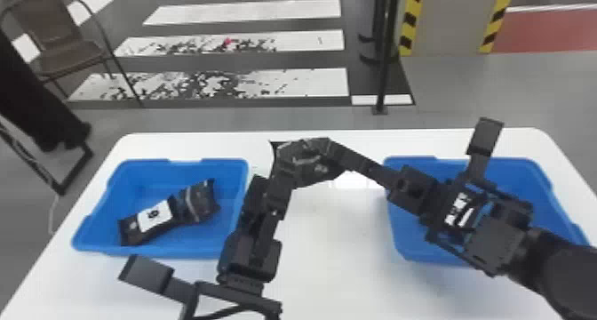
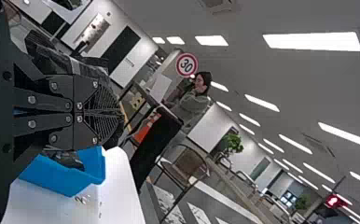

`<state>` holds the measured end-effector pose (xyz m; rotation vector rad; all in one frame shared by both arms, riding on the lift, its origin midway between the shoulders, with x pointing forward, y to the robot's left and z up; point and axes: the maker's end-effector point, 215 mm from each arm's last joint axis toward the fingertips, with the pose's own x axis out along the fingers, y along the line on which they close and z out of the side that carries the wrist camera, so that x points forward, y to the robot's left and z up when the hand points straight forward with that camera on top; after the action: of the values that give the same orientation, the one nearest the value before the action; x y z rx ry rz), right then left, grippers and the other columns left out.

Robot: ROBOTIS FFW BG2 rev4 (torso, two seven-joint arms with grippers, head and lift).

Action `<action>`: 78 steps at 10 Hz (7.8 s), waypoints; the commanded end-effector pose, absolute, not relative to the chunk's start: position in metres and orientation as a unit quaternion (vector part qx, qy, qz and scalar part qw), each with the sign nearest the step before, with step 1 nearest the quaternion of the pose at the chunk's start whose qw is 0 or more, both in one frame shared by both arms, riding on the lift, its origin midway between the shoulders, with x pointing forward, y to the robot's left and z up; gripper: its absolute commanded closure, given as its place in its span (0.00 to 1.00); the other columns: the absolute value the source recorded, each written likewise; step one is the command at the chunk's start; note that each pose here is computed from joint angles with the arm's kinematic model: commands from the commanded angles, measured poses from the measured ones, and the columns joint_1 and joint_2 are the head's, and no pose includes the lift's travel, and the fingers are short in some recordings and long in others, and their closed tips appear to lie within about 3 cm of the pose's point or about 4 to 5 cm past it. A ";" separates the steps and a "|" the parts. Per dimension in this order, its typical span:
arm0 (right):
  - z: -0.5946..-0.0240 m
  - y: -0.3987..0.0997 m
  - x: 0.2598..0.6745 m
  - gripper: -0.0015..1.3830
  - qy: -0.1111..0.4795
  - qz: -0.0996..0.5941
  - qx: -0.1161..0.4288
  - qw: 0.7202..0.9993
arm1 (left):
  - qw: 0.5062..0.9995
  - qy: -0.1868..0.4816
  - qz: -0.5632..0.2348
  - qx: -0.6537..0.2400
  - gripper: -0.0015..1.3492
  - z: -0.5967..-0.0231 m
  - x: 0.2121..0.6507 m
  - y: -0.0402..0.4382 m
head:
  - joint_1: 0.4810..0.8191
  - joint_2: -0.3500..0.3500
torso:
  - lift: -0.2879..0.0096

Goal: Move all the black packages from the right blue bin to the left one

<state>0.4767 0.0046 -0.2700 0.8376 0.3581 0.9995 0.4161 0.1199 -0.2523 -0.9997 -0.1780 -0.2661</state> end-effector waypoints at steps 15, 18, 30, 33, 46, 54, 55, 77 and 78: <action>-0.325 -0.034 0.491 0.12 0.176 0.419 0.338 0.824 | 0.998 -0.031 0.050 0.003 0.90 -0.357 0.470 0.333 | 0.63 0.91 | 0.45; -0.336 -0.060 0.501 0.12 0.173 0.395 0.274 0.860 | 0.990 -0.039 0.118 0.069 0.39 -0.357 0.470 0.386 | 0.63 1.00 | 0.45; -0.410 -0.261 0.487 0.12 0.263 0.065 0.080 0.959 | 0.977 -0.193 0.075 -0.052 0.21 -0.249 0.415 0.316 | 0.63 0.59 | 0.45; -0.430 -0.245 0.508 0.12 0.276 0.075 0.080 0.955 | 0.978 -0.183 0.071 -0.064 0.22 -0.256 0.416 0.311 | 0.63 0.60 | 0.45; -0.457 -0.203 0.511 0.85 0.311 0.140 0.162 0.926 | 0.980 -0.158 0.068 -0.100 0.23 -0.274 0.418 0.311 | 0.63 0.70 | 0.45; -0.321 -0.119 0.503 0.85 0.177 0.398 0.238 0.868 | 0.966 -0.169 0.006 -0.198 0.23 -0.240 0.428 0.261 | 0.63 0.69 | 0.45; -0.307 -0.085 0.491 0.85 0.175 0.446 0.239 0.844 | 0.963 -0.149 -0.025 -0.225 0.23 -0.237 0.437 0.244 | 0.63 0.70 | 0.45; -0.290 0.013 0.465 0.21 0.159 0.534 0.320 0.766 | 0.968 -0.066 -0.112 -0.216 0.90 -0.266 0.455 0.190 | 0.63 0.81 | 0.45; -0.293 -0.004 0.473 0.04 0.154 0.517 0.328 0.775 | 0.981 -0.074 -0.059 -0.167 0.90 -0.284 0.467 0.242 | 0.63 0.82 | 0.45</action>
<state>0.4687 0.0056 -0.2912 0.7000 0.3396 1.1423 0.4607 0.2114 -0.2749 -0.3981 -0.1394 -0.1785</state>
